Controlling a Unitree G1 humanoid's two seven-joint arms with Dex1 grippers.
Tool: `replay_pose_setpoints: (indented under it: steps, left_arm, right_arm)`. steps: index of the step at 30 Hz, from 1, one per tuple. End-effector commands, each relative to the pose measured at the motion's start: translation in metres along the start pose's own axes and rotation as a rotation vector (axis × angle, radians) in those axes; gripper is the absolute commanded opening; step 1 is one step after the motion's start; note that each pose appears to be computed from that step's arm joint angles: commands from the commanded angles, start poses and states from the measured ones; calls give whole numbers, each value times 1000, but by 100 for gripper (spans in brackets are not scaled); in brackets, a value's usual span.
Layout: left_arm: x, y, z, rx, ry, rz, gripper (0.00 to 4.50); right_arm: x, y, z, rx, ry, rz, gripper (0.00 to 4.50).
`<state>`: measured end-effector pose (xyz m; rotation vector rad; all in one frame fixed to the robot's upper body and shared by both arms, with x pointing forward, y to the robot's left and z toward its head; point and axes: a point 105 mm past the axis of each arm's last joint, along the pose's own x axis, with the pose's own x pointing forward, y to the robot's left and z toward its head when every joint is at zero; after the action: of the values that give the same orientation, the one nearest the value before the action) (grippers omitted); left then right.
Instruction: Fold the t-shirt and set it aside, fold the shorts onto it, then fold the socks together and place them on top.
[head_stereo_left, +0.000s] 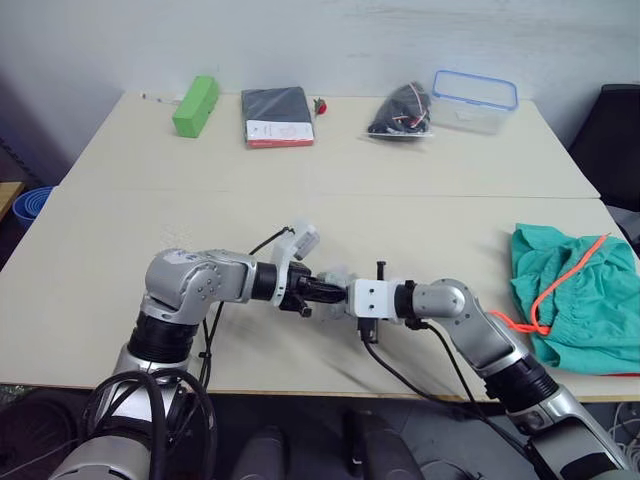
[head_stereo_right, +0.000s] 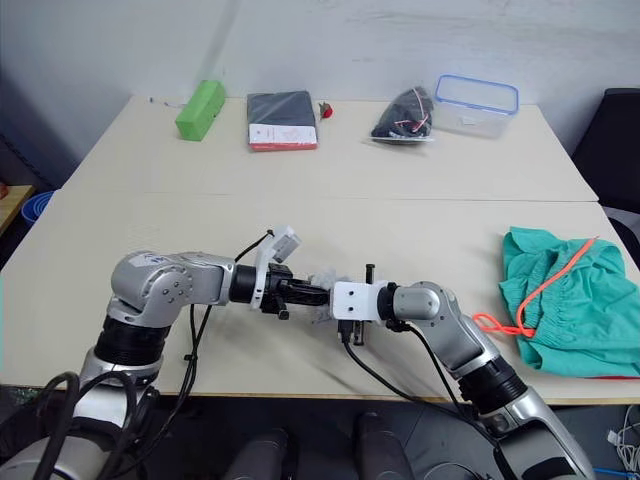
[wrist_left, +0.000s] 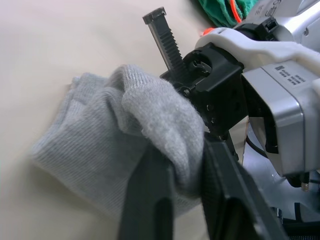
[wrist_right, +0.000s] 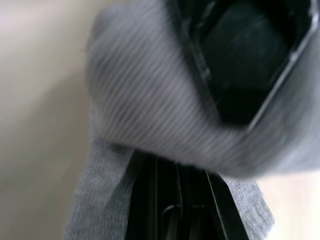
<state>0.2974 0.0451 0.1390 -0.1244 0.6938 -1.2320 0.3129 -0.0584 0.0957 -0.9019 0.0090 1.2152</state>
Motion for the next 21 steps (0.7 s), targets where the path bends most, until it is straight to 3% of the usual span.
replay_pose_setpoints:
  steps: [1,5,11,16,21]
  left_arm:
    - [-4,-4,11,65,-20,-17,198]
    - [-12,-13,16,117,-100,-106,322]
    - [-26,-2,1,173,-170,-122,322]
    - [-35,1,3,208,-235,-130,322]
    - [-42,5,7,246,-255,-113,206]
  right_arm:
    - [-7,9,-24,47,92,15,0]
    - [-8,10,-25,53,95,13,0]
    - [-9,9,-25,56,99,14,0]
    - [-11,9,-27,51,110,22,0]
    - [-12,7,-28,50,114,25,0]
